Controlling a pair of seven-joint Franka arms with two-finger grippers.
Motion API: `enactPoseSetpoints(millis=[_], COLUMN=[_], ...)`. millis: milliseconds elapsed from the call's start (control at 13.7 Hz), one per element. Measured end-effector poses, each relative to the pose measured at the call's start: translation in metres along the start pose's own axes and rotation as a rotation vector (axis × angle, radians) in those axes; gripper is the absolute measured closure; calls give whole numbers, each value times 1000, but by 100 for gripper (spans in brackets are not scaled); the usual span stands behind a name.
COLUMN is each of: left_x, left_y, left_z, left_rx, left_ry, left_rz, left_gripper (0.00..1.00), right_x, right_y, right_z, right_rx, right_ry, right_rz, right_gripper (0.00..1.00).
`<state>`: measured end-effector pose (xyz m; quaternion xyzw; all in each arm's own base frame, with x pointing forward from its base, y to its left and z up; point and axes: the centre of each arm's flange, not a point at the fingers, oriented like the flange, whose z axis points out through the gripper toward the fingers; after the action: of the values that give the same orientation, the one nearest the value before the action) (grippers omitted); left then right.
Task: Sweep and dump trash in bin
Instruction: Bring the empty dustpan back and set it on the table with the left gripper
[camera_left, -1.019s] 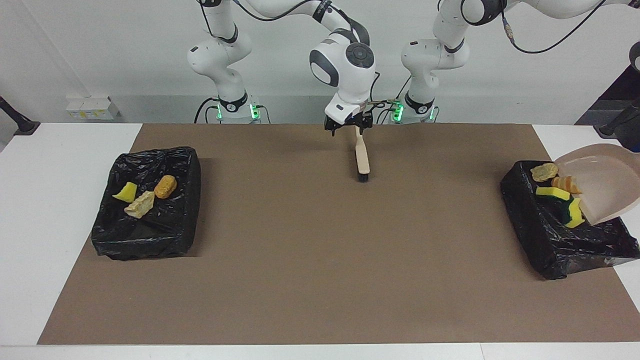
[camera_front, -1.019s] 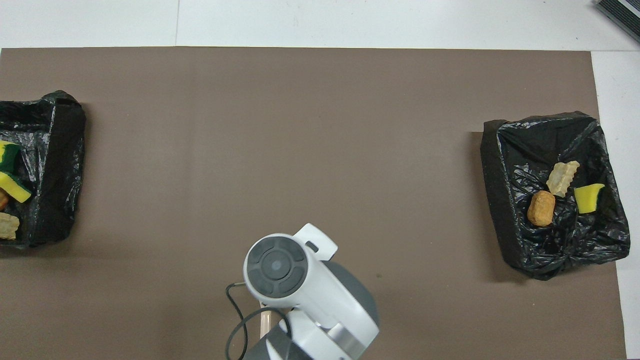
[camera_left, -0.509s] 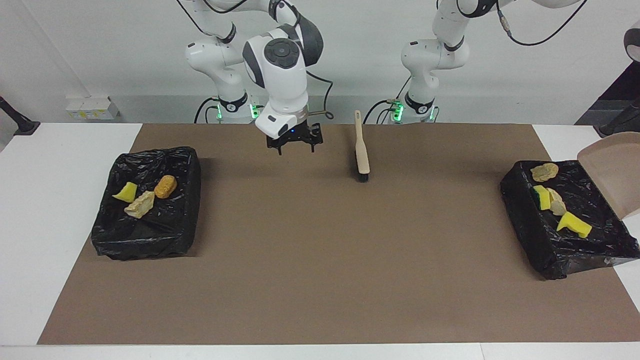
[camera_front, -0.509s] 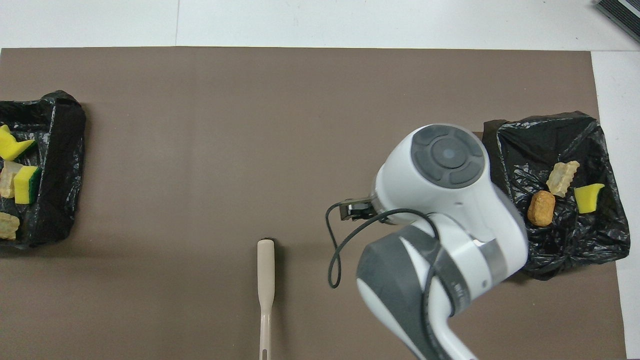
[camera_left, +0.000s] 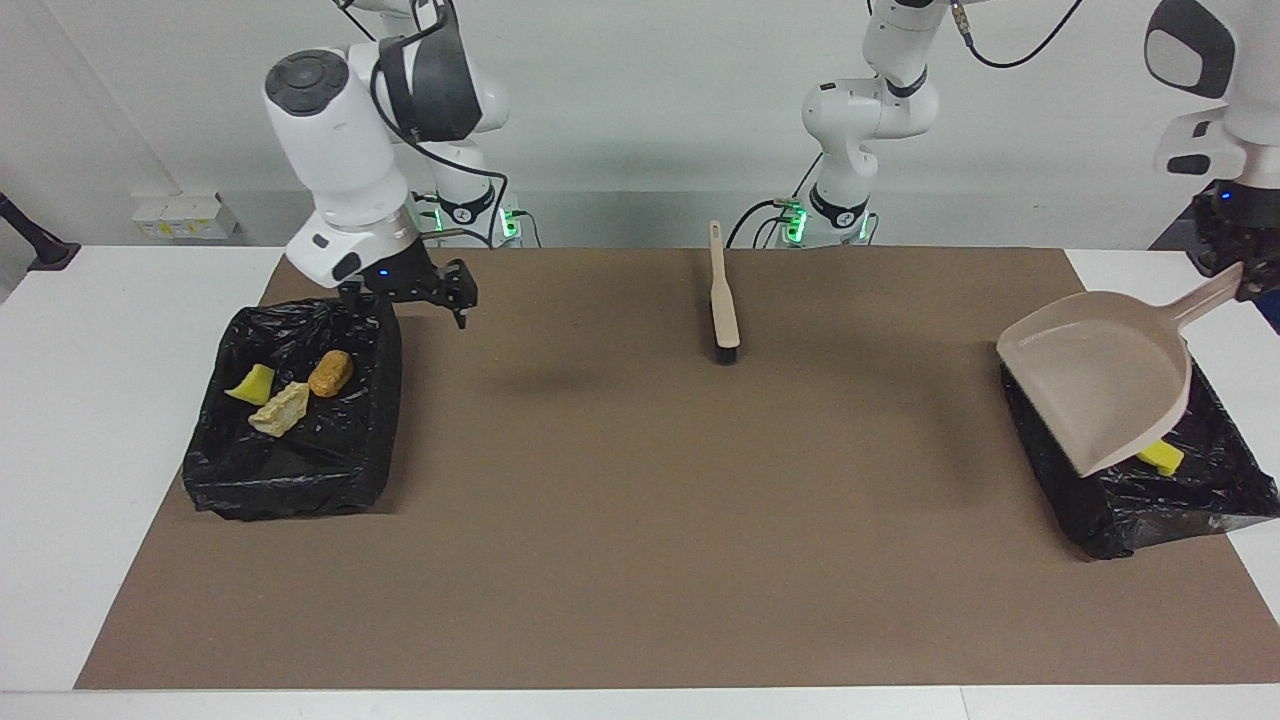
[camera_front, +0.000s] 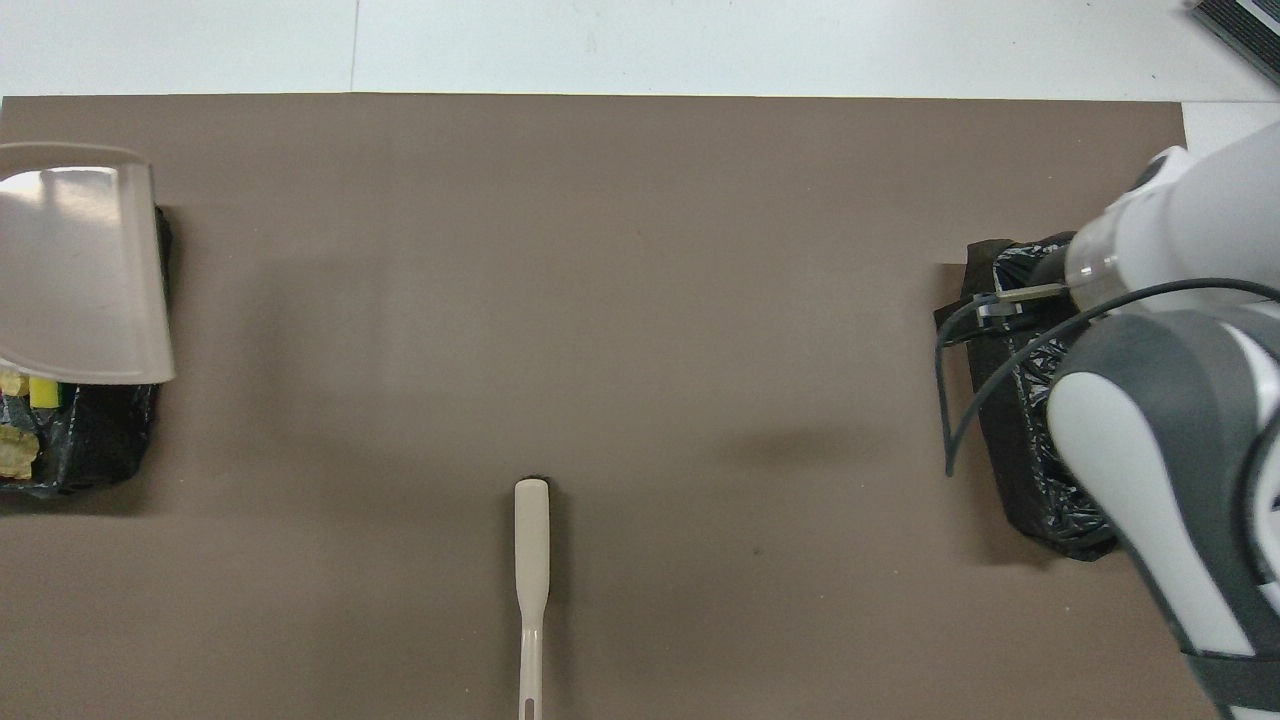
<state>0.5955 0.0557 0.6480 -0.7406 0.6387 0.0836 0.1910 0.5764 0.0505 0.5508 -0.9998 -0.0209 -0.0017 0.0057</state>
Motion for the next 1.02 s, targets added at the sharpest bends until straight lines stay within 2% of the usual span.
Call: enactPoseSetpoints(millis=[218,437,655,728,873,1019], left_x=[113,201,292,322,382,422], left_y=[19,47,76,88,116,135], left_z=[-13,-5,13,23,41,52], left_rx=[-66,-191,-269,-297,-349,-389], left_ry=[92,164,223,237,225,215], left_rz=[-235,-536,-836,-931,-1093,-1224], left_gripper=[67,67,67,67,67,67], right_x=[-7,-17,-29,-30,-31,-31], right_y=[44,70,77,74,67,64], right_z=[-20,-39,-47,-48,-47,-47], right_rx=[-6,-8,-7,-8,-8,-8], right_ry=[-1,-8,-30,-30,-32,-33], right_rz=[75,124,156,153,141,137], right_gripper=[0,0,0,0,0,0])
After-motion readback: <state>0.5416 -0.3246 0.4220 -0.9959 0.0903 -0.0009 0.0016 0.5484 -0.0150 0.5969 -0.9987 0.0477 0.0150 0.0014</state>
